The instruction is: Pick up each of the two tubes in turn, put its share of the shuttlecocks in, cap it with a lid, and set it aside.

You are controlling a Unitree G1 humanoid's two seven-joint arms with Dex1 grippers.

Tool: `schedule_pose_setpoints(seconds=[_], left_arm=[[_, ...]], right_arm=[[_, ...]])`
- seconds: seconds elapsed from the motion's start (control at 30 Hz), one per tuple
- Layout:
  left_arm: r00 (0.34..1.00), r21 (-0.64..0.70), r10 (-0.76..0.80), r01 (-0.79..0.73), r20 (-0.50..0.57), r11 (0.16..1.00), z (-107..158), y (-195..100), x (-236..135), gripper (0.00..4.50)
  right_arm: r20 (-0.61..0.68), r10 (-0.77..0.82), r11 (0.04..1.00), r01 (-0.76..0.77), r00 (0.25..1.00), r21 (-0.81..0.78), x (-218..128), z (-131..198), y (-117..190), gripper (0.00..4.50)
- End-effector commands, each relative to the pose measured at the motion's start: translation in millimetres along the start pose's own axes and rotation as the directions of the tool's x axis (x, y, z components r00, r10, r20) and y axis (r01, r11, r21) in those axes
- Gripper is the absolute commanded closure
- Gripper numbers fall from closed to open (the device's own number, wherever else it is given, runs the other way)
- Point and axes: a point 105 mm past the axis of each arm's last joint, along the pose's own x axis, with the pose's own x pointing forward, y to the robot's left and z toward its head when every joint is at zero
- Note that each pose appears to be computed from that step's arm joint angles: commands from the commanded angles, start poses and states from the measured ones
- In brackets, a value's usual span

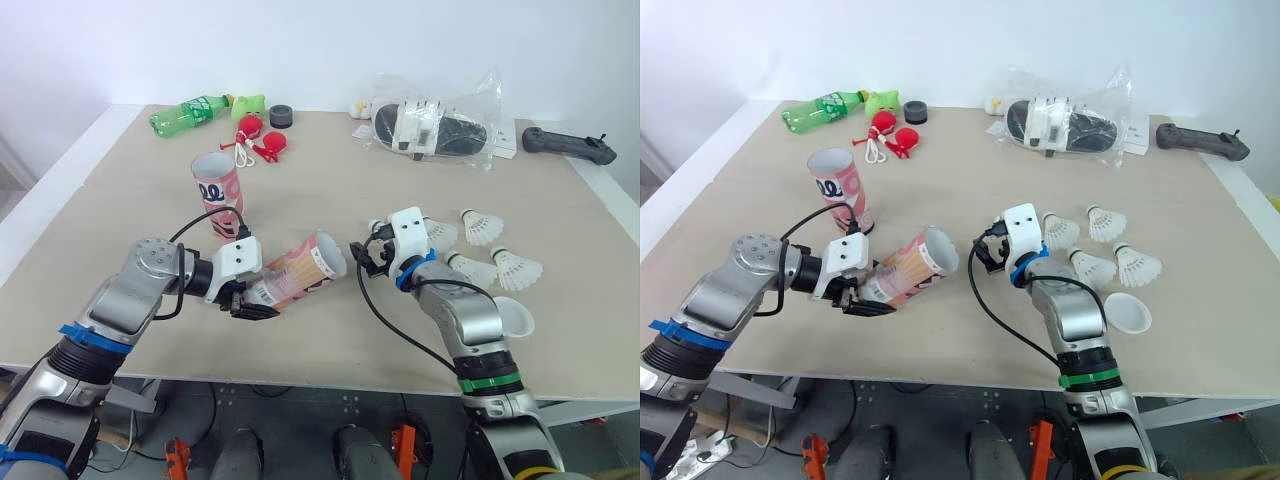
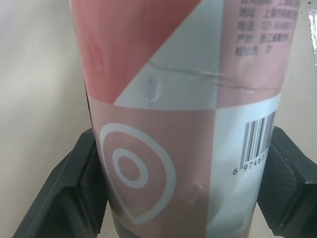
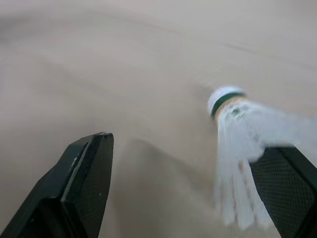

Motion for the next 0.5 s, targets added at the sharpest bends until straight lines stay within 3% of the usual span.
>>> schedule_pose_setpoints(seconds=[0.03,0.17,0.2,0.23,0.27,0.3,0.43,0.5], left_arm=[[0.999,-0.013,0.007,-0.007,-0.032,1.0,-7,-1,0,0.96],[0.999,-0.01,0.008,-0.009,-0.031,1.0,-7,-1,0,0.96],[1.0,-0.009,0.008,-0.008,-0.029,1.0,-6,0,1,0.96],[1.0,-0.008,0.008,-0.008,-0.028,1.0,-6,0,1,0.96],[1.0,-0.007,0.007,-0.007,-0.027,1.0,-6,0,2,0.96],[1.0,-0.006,0.007,-0.007,-0.025,1.0,-5,0,2,0.96],[1.0,-0.006,0.005,-0.005,-0.022,1.0,-4,0,3,0.96],[1.0,-0.007,-0.001,0.001,-0.025,1.0,-5,-2,3,0.96]], right_arm=[[0.049,-0.053,0.998,0.054,0.997,-0.011,0,13,-11,1.23],[0.081,-0.023,1.0,0.025,0.996,-0.019,-3,19,-9,3.16],[0.092,0.005,1.0,-0.002,0.996,-0.028,-7,22,-7,3.3],[0.099,0.024,0.999,-0.02,0.995,-0.036,-9,23,-6,4.05],[0.115,0.052,0.998,-0.048,0.992,-0.043,-13,27,-4,4.11],[0.138,0.097,0.994,-0.089,0.986,-0.065,-19,34,-2,4.46],[0.21,0.262,0.958,-0.228,0.942,-0.173,-42,64,2,4.46],[0.195,0.479,0.857,-0.408,0.856,-0.316,-73,88,10,4.46]])
